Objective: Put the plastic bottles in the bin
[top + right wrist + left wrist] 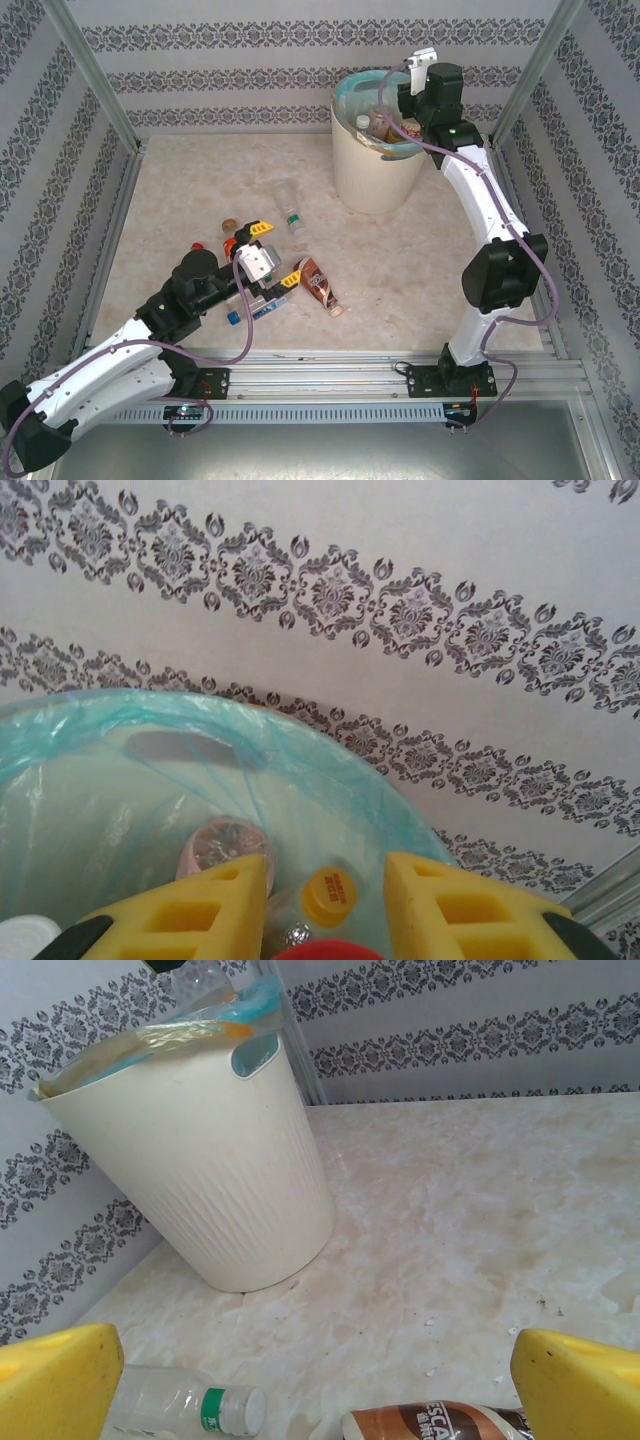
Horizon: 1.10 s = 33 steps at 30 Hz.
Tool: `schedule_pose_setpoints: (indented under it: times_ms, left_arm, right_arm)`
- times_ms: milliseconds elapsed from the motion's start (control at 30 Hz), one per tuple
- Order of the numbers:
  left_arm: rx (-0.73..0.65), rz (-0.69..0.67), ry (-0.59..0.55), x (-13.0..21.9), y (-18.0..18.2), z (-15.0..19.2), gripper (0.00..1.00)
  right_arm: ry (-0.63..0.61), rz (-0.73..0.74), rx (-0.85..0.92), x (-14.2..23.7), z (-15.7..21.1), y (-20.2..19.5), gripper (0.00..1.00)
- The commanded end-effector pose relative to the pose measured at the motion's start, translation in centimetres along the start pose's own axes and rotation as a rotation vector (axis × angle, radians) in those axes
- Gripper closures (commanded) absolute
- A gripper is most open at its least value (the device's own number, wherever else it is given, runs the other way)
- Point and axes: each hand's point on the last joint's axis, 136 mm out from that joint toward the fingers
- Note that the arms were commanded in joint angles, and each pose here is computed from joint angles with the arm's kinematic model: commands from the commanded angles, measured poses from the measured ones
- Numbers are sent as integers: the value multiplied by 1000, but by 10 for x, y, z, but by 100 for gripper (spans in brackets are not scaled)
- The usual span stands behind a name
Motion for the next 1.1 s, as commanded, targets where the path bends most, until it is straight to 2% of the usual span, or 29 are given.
schedule_pose_setpoints:
  times_ms: [0,100,233,333,567,667,767,1067]
  left_arm:
    - [8,-18,-47,3,3,-12,0]
    - [4,-17,-47,3,3,-12,0]
    - [0,-20,-46,3,3,-12,0]
    - [1,-19,-45,2,2,-11,0]
    - [0,-22,-51,1,3,-12,0]
    - [1,-22,-50,0,2,-11,0]
    - [4,-19,-52,1,2,-11,0]
    - [-2,-22,-44,2,2,-10,0]
  right_arm:
    - [205,11,-72,-25,81,-10,96]
    - [221,26,-77,-27,91,-14,95]
    - [192,6,-88,-20,79,-11,95]
    - [149,-23,-97,-12,55,-4,96]
    - [-33,-87,-68,19,-25,24,98]
    - [-65,-123,-84,24,-41,33,98]
    - [-35,-131,-98,15,-30,35,98]
    - [107,-102,-91,-19,46,26,98]
Point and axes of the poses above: each hand's point on the last joint's axis, 136 mm out from that joint toward the fingers, its own x axis back along the fingers, its own y axis along the line the jaws close on, z = x × y, and after that the axes turned 15 degrees about -x, right-handed
